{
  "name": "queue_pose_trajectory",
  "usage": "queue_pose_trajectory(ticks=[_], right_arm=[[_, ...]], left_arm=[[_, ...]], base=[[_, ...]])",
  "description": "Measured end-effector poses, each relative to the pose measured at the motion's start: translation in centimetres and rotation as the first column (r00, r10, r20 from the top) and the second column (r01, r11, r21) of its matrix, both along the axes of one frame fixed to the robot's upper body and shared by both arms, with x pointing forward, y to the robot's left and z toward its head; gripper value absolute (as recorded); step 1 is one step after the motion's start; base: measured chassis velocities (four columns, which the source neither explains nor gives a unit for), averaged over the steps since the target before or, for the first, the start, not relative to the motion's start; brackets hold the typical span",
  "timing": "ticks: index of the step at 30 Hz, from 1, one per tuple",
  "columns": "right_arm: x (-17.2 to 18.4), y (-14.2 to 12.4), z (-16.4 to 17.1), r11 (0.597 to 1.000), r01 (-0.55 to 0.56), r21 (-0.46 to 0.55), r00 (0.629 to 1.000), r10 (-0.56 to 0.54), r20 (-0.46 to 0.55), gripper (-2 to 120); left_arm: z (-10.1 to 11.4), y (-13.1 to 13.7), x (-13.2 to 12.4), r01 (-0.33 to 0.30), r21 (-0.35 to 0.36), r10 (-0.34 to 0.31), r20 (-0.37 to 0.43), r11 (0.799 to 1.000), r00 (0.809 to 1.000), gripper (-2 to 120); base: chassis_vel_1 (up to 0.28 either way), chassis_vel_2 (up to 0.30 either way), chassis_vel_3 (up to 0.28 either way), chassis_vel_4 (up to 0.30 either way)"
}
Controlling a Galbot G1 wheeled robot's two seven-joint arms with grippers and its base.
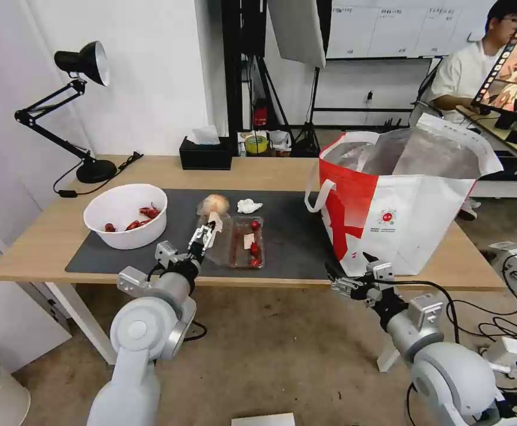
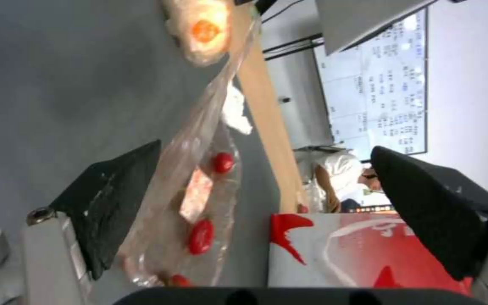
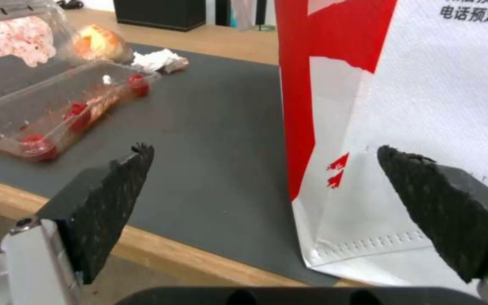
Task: Pick up the trash from the table and place it into the takeout bag.
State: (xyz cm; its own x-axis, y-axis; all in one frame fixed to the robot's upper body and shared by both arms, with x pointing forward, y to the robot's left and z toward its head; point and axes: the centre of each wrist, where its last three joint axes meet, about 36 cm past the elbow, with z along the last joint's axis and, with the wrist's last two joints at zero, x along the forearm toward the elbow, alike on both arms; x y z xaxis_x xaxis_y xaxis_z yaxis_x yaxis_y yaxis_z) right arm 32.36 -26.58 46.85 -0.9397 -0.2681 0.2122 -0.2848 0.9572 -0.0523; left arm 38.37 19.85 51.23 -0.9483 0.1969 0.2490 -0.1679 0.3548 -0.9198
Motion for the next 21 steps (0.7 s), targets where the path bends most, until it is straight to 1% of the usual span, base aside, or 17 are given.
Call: queue_pose_trajectory(ticks=[13,21], right_arm=[[0.1,0.0,0.0,1.0,0.0,0.0,1.0,0.0,0.0,100],[0.0,-0.1,-0.1,1.0,0.003,-0.001,1.0,-0.003,-0.002,100]], left_arm=[[0.2,-0.2,0.1,0.021,-0.008,-0.02,0.021,1.0,1.0,100],[0.2,-1.4,0.8,0.053,-0.024,-0.053,0.026,0.998,0.998,100]], base=[[0.0,0.0,0.0,0.0],[0.0,0.0,0.0,0.0]])
